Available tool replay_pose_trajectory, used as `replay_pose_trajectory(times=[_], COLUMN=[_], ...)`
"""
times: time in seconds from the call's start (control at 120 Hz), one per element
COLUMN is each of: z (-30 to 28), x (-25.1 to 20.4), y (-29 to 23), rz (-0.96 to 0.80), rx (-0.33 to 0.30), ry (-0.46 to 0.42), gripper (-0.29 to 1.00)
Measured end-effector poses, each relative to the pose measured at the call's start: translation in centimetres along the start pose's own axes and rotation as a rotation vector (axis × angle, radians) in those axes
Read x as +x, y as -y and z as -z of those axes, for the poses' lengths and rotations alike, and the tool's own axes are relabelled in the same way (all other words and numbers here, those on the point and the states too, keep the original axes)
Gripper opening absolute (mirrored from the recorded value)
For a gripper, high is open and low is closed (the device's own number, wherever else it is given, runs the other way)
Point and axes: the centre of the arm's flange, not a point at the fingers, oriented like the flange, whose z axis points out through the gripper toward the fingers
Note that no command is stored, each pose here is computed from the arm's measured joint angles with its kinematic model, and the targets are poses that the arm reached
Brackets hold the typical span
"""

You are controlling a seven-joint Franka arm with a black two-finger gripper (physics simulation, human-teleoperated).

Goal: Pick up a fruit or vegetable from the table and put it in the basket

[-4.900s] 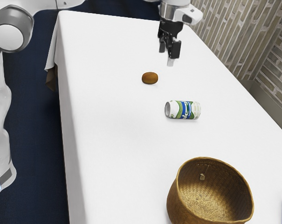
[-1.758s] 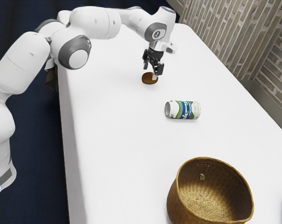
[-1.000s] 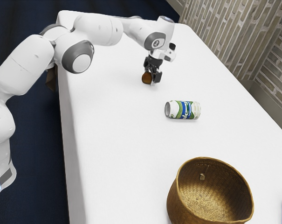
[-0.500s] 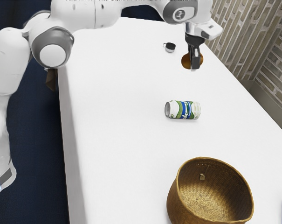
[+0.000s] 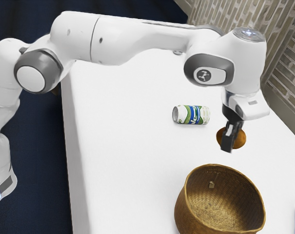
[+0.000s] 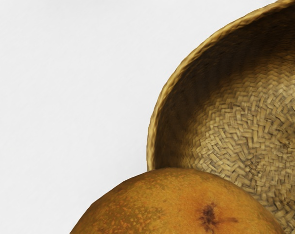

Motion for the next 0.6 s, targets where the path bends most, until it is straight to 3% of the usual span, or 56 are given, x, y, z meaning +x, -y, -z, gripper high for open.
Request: replay_pose_trajectory(times=[0.317, 0.442, 0.6], z=[-2.0, -1.7, -1.6], x=[2.2, 2.7, 2.7], y=[-5.0, -6.3, -6.3], rz=[-0.087, -0.114, -0.117], rx=[-0.016, -0.006, 0.000], ry=[-0.009, -0.014, -0.015], gripper=[0.17, 0.48, 0.63])
